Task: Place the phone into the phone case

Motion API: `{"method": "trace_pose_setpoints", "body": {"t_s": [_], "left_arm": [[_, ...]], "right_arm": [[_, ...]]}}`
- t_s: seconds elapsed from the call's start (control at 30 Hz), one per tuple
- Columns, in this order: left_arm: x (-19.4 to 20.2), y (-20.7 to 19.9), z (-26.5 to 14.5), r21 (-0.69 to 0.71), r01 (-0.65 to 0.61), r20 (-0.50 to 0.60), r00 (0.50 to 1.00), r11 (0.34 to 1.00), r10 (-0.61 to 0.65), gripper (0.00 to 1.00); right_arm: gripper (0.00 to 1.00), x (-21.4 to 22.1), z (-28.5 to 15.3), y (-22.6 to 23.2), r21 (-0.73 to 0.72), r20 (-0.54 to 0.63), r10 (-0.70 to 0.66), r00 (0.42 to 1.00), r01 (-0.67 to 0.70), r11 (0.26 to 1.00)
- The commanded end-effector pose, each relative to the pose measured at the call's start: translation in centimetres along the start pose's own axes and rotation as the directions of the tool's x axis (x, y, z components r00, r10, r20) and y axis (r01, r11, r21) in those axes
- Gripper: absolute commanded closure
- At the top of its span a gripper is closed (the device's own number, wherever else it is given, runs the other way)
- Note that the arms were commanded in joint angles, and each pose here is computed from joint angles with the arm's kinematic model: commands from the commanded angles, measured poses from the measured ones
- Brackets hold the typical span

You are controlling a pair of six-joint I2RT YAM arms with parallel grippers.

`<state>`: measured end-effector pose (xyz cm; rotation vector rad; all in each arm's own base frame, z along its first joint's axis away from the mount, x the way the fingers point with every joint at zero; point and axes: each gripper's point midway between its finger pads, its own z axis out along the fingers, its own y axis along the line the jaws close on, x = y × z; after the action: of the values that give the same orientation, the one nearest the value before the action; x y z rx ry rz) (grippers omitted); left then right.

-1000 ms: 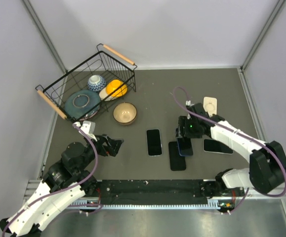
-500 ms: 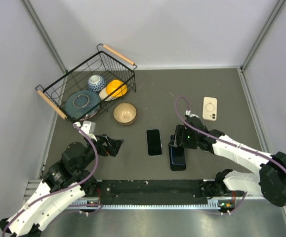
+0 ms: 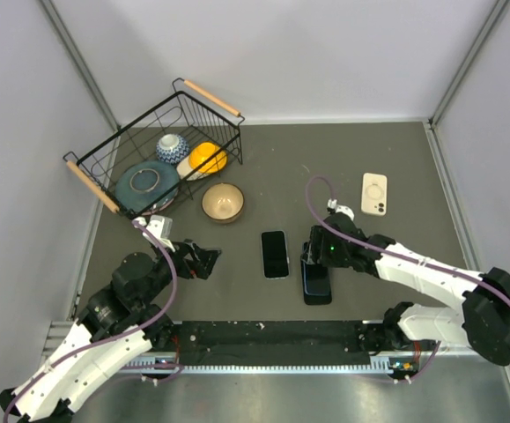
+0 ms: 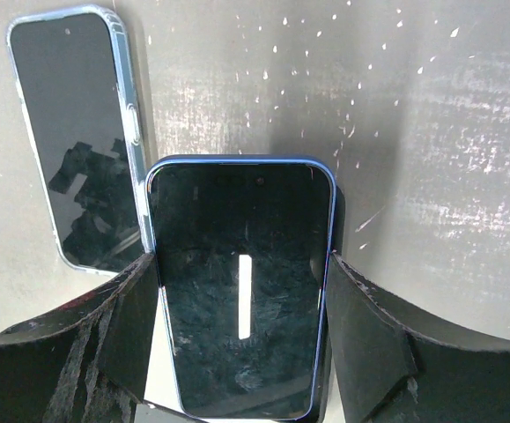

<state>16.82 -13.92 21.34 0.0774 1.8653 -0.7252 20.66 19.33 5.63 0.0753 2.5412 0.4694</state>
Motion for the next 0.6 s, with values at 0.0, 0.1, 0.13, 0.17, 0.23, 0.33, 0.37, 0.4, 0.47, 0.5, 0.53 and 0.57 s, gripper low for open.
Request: {"method": "trace_pose_setpoints", "body": {"t_s": [0.0,0.1,0.13,0.17,0.23,0.33,0.37,0.4,0.47,0.5,0.53,0.57], "left_arm": [[-0.88,-0.50,0.36,0.021,0.000,0.041,0.999,1.000,-0.001,0.01],[-0.71,-0.66,0.36,0.033,0.001,0.036,0.999,0.999,-0.003,0.01],[-0.71,-0.66,0.36,0.034,0.002,0.038,0.999,0.999,-0.003,0.01],[-0.71,-0.66,0.36,0.034,0.002,0.038,0.999,0.999,-0.003,0.01],[-0.80,-0.63,0.35,0.032,-0.001,0.041,0.999,0.999,0.000,0.01],[-0.68,-0.60,0.41,0.029,-0.001,0.037,0.999,1.000,0.000,0.01],[-0.74,-0.62,0.40,0.031,0.000,0.039,0.999,1.000,-0.001,0.01],[-0.66,-0.59,0.44,0.030,0.001,0.037,0.999,1.000,-0.002,0.01],[-0.62,-0.60,0.46,0.030,0.001,0.035,0.999,1.000,-0.002,0.01],[-0.63,-0.61,0.49,0.030,0.001,0.035,0.999,1.000,-0.002,0.01],[-0.60,-0.60,0.51,0.029,-0.001,0.033,0.999,1.000,0.000,0.01],[-0.60,-0.59,0.48,0.029,-0.001,0.033,0.999,1.000,0.000,0.01]], "right_arm": [[0.60,0.21,0.35,0.43,0.004,0.012,-0.012,1.000,0.012,1.000],[0.59,0.56,0.44,0.27,0.013,0.008,-0.012,1.000,0.012,1.000],[0.59,0.65,0.48,0.21,0.015,0.007,-0.016,1.000,0.016,1.000],[0.59,0.75,0.52,0.04,0.020,0.005,-0.018,1.000,0.018,1.000],[0.59,0.89,0.46,0.04,0.020,0.002,-0.027,1.000,0.027,0.999],[0.58,0.89,0.30,0.32,0.017,0.004,-0.049,0.999,0.049,0.999],[0.58,0.73,0.25,0.35,0.022,0.012,-0.054,0.998,0.054,0.998],[0.57,0.82,0.26,0.44,0.022,0.012,-0.062,0.998,0.062,0.998],[0.56,0.82,0.28,0.50,0.025,0.011,-0.065,0.998,0.065,0.998],[0.55,0.96,0.34,0.45,0.029,0.006,-0.069,0.998,0.068,0.997],[0.54,1.06,0.42,0.42,0.032,0.001,-0.071,0.997,0.071,0.997],[0.53,1.07,0.43,0.26,0.042,0.000,-0.078,0.997,0.078,0.996]]}}
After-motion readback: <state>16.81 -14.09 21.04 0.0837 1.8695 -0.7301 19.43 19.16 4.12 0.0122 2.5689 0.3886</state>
